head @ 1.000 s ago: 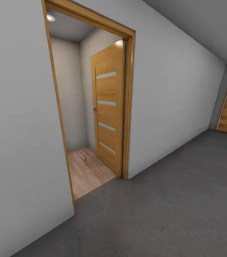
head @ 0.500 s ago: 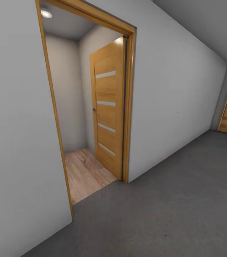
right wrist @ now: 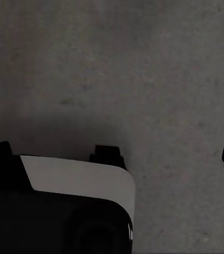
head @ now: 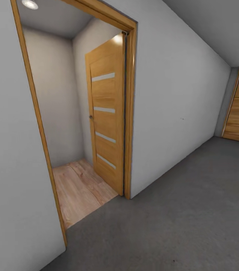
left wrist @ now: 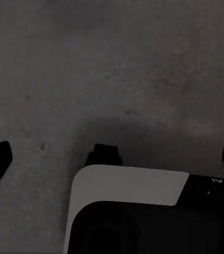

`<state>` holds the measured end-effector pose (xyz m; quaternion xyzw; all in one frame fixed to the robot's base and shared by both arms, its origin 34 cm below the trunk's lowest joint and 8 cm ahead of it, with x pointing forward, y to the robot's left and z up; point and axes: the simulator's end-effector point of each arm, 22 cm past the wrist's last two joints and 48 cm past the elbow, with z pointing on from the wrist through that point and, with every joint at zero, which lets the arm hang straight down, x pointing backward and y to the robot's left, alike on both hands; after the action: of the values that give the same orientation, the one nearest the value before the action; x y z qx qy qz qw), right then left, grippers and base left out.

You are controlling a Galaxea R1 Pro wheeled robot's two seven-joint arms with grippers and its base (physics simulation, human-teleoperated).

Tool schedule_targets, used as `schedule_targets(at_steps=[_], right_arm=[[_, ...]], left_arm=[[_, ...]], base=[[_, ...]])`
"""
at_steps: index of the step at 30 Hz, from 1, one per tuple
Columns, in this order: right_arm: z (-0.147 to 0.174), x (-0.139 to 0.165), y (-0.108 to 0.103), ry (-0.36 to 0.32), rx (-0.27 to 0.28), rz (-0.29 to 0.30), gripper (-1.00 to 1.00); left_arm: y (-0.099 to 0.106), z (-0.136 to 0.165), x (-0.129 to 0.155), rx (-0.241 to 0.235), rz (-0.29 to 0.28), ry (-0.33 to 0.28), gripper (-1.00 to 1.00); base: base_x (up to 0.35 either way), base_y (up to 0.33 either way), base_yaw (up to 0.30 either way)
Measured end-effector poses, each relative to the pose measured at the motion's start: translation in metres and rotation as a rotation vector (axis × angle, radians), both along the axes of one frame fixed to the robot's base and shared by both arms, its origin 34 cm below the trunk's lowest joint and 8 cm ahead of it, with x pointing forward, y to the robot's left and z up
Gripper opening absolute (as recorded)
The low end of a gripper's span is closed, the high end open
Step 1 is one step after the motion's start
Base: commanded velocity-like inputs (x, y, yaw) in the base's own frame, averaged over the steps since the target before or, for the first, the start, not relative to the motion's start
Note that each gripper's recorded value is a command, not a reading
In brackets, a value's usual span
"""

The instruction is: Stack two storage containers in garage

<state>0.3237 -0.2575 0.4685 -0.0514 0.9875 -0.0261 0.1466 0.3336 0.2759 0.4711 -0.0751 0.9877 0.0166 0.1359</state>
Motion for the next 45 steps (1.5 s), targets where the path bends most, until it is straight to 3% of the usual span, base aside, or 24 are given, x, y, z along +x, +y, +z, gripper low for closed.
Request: schedule_targets(at_steps=[45], right_arm=[[0.0002, 0.0007, -0.0017, -0.002, -0.003, 0.002, 1.00]], left_arm=[[-0.0002, -0.0001, -0.0003, -0.001, 0.001, 0.001, 1.00]], base=[[0.322, 0.000, -0.023]])
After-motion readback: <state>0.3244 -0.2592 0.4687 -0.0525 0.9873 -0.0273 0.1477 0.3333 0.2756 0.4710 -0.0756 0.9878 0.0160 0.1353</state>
